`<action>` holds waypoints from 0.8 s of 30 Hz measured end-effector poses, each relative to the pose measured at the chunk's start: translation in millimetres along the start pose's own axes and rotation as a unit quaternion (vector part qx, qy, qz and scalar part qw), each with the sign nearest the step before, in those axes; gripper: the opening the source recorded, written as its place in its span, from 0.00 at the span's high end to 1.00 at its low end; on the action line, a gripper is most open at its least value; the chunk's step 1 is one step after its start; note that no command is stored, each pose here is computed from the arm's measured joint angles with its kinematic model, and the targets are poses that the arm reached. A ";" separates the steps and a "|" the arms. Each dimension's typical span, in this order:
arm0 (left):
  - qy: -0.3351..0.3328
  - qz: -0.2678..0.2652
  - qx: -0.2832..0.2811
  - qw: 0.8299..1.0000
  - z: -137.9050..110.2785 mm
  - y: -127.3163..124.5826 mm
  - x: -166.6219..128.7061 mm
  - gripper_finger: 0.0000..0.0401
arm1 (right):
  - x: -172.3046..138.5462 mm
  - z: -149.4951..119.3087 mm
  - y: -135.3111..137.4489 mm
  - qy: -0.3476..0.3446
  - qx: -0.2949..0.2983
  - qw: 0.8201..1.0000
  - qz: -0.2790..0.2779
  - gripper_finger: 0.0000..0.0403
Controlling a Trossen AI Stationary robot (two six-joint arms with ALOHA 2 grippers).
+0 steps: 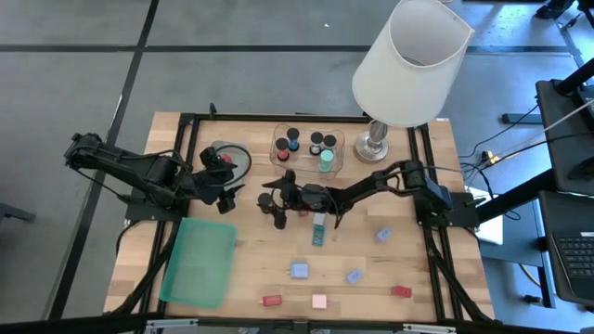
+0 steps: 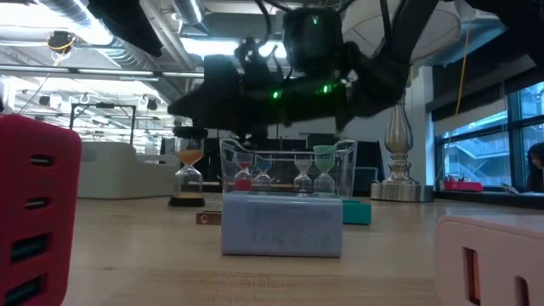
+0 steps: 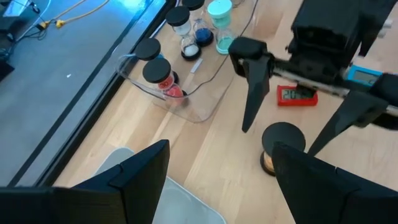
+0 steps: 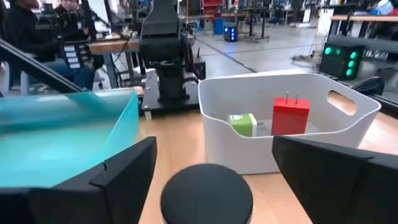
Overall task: Pick & Place Office items
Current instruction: Put the orange hourglass into the transparent bin
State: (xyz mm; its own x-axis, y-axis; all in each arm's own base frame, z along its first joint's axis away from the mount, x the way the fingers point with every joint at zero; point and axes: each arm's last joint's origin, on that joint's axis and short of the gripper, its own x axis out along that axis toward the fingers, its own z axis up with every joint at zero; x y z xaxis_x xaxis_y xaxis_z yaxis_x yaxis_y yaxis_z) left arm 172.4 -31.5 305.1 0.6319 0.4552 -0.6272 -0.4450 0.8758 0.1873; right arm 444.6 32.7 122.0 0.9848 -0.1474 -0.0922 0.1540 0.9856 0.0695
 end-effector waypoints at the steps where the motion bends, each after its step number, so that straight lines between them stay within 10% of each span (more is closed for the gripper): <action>1: 0.001 -0.002 0.000 1.000 0.0 -0.1 0.0 0.30 | -1.5 5.2 0.4 0.013 -0.002 1.000 0.004 0.19; 15: -0.005 0.011 0.005 1.000 -5.3 -3.9 8.1 0.30 | -63.9 86.1 -2.2 0.230 0.074 0.970 -0.038 0.19; 24: -0.056 -0.125 0.029 0.990 -24.3 -29.0 39.0 0.30 | -98.4 110.1 4.0 0.282 0.067 0.956 -0.039 0.19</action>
State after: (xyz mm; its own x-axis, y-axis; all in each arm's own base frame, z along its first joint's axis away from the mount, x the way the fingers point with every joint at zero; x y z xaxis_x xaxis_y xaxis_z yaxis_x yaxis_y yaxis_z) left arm 194.5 -43.0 256.9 0.7849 0.2360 -0.5729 -0.2320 0.9693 0.0816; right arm 357.2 42.1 240.7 0.7753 -0.1139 -0.6213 0.2713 0.9483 0.1647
